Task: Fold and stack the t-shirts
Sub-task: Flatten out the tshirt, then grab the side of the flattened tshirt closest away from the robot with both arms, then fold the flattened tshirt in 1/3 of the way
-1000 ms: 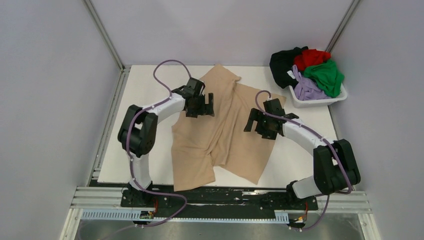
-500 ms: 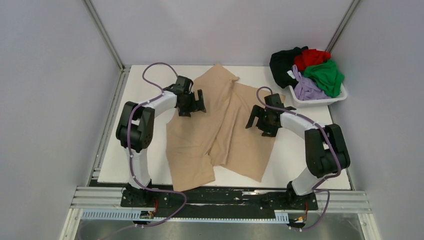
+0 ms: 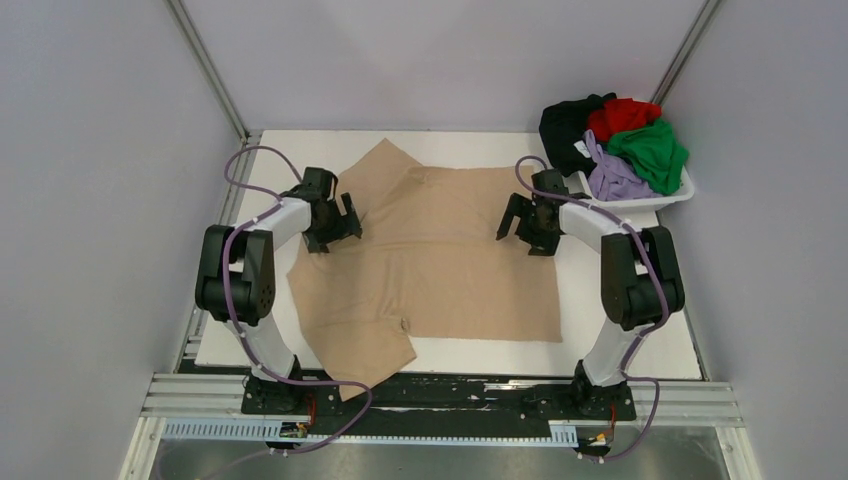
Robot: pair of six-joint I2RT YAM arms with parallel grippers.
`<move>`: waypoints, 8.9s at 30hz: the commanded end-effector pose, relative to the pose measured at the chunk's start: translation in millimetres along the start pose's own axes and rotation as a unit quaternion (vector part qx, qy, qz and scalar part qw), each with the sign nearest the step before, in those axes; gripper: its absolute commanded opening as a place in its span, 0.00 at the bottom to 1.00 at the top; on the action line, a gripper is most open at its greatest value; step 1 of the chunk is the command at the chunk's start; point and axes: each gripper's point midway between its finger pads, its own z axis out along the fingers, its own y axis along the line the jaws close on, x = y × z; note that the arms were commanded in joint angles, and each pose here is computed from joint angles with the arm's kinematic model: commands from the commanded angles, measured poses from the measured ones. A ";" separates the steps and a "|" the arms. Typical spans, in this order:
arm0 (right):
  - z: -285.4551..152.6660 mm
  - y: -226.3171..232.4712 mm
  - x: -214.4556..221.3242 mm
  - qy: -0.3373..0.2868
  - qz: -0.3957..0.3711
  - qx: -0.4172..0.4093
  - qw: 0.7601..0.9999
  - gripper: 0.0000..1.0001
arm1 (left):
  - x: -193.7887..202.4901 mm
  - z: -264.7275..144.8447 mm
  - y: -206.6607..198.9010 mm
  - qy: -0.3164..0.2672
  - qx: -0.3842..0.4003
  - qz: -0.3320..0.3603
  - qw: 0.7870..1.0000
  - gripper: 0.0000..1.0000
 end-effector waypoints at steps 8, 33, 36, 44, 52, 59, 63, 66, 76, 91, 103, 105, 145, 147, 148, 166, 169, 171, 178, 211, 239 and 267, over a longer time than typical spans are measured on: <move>25.0 -33.8 -47.8 -0.024 -0.017 0.049 0.998 1.00 | -16.2 -11.5 -28.6 0.006 0.070 0.029 0.997 1.00; 12.2 -56.2 -78.2 -0.052 0.017 0.058 0.997 1.00 | -117.6 65.9 -92.0 -0.034 0.099 -0.069 0.992 1.00; 8.5 -55.1 -77.6 -0.059 0.019 0.053 0.997 1.00 | -119.9 80.6 -71.9 -0.033 0.051 -0.092 0.994 1.00; 10.8 -46.6 -73.4 -0.063 0.024 0.021 0.997 1.00 | -141.2 100.3 -37.2 -0.030 0.010 -0.152 0.988 1.00; 28.6 -34.3 -78.3 -0.064 0.055 -0.013 0.996 1.00 | -171.3 125.6 -32.1 -0.023 0.014 -0.180 0.983 1.00; 29.5 -29.5 -105.1 -0.092 0.061 -0.007 0.994 1.00 | -189.9 139.3 -41.0 -0.030 0.041 -0.179 0.982 1.00; 5.7 -20.3 -116.0 -0.116 0.057 -0.019 0.991 1.00 | -207.4 126.9 -56.4 -0.043 0.074 -0.166 0.982 1.00; -27.3 -16.2 -120.3 -0.147 0.044 -0.024 0.988 1.00 | -230.0 81.0 -75.2 -0.072 0.114 -0.130 0.982 1.00; -115.5 -19.9 -54.4 -0.199 0.045 -0.075 0.976 1.00 | -171.0 -109.3 -93.0 -0.160 0.102 0.001 0.982 1.00; -141.8 -67.8 0.9 -0.271 0.110 -0.041 0.955 1.00 | 131.8 -174.4 -24.9 -0.032 0.130 0.085 0.987 1.00; -139.8 -81.5 7.8 -0.273 0.114 -0.013 0.955 1.00 | 261.6 -167.0 12.9 0.121 0.092 0.158 0.976 1.00; -138.8 -83.6 8.5 -0.272 0.114 -0.008 0.955 1.00 | 271.5 -158.5 18.3 0.141 0.065 0.169 0.973 0.98; -131.8 -106.6 40.1 -0.232 0.184 0.038 0.954 1.00 | 282.8 -112.3 34.8 0.144 -0.047 0.156 0.976 0.15; -127.3 -108.3 58.9 -0.203 0.198 0.036 0.958 1.00 | 283.5 -116.4 35.8 0.148 -0.043 0.156 0.976 0.14; -124.5 -109.8 67.4 -0.192 0.195 0.036 0.961 0.99 | 284.4 -118.3 35.5 0.151 -0.037 0.156 0.975 0.14; -85.0 -136.5 104.6 -0.138 0.274 0.093 0.947 0.63 | 277.5 -124.6 34.6 0.136 -0.018 0.182 0.974 0.00; -78.9 -142.9 97.5 -0.152 0.272 0.108 0.944 0.53 | 276.7 -125.4 33.7 0.134 -0.012 0.184 0.974 0.00; -75.4 -143.5 93.3 -0.155 0.270 0.111 0.944 0.48 | 276.4 -126.0 33.3 0.133 -0.010 0.187 0.973 0.00; -67.9 -145.2 82.9 -0.156 0.252 0.122 0.947 0.33 | 277.0 -126.3 32.5 0.134 -0.009 0.180 0.974 0.00; -117.5 -115.7 127.8 -0.085 0.265 0.119 0.953 0.00 | 298.8 -158.8 38.4 0.186 0.054 0.132 0.972 0.00; -120.6 -80.3 29.2 -0.164 0.169 0.099 0.967 0.00 | 117.0 -143.7 -68.4 0.002 0.146 0.098 0.984 0.00; -114.5 -70.4 -48.3 -0.187 0.143 0.114 0.965 0.00 | -30.6 -149.9 -66.9 -0.166 0.111 0.091 0.976 0.00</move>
